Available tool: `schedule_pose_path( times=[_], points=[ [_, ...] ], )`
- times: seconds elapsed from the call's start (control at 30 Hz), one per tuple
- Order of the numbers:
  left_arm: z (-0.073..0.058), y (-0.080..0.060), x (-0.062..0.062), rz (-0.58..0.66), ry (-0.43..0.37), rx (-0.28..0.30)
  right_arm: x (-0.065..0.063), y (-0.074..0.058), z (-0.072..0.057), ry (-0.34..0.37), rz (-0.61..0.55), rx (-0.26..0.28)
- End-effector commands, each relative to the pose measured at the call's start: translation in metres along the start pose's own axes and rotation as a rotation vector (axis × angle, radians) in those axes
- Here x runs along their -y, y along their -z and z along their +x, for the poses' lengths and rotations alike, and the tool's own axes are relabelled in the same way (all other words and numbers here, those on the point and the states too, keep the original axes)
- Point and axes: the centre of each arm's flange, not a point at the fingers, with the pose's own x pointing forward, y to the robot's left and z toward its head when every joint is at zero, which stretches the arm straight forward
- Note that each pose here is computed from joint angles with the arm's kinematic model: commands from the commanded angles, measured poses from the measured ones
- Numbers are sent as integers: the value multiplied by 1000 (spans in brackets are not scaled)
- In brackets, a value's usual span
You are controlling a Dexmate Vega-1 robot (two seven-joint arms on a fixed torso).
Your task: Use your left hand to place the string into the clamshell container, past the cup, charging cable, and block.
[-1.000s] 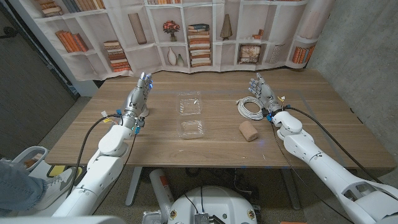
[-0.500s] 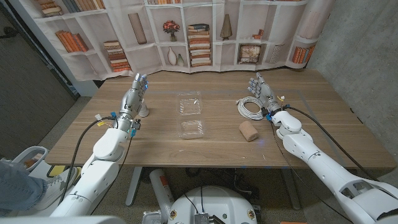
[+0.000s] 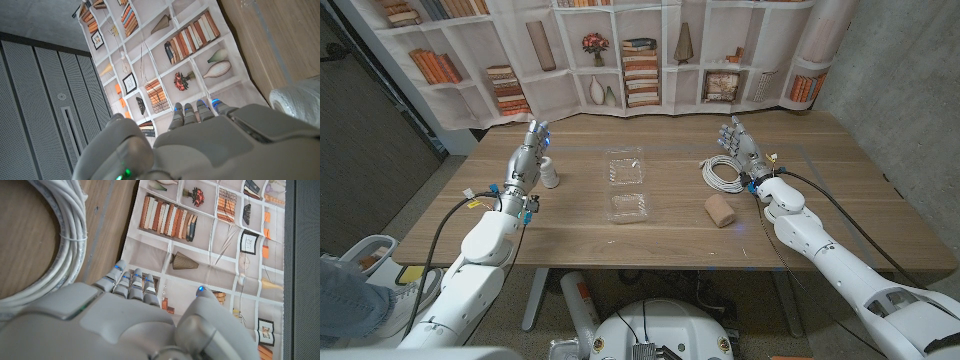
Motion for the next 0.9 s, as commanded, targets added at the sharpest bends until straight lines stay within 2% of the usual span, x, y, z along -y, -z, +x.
schedule_pose_path(
  times=[0.03, 0.3, 0.9],
  points=[
    [-11, -2, -11, 1, -32, 0, 1, -1, 0, -1, 4, 4],
    [-19, -4, -19, 13, -55, -1, 1, -2, -1, -2, 5, 3],
    [-33, 4, -36, 4, -99, -26, -1, -2, -1, -10, 2, -1]
  ],
)
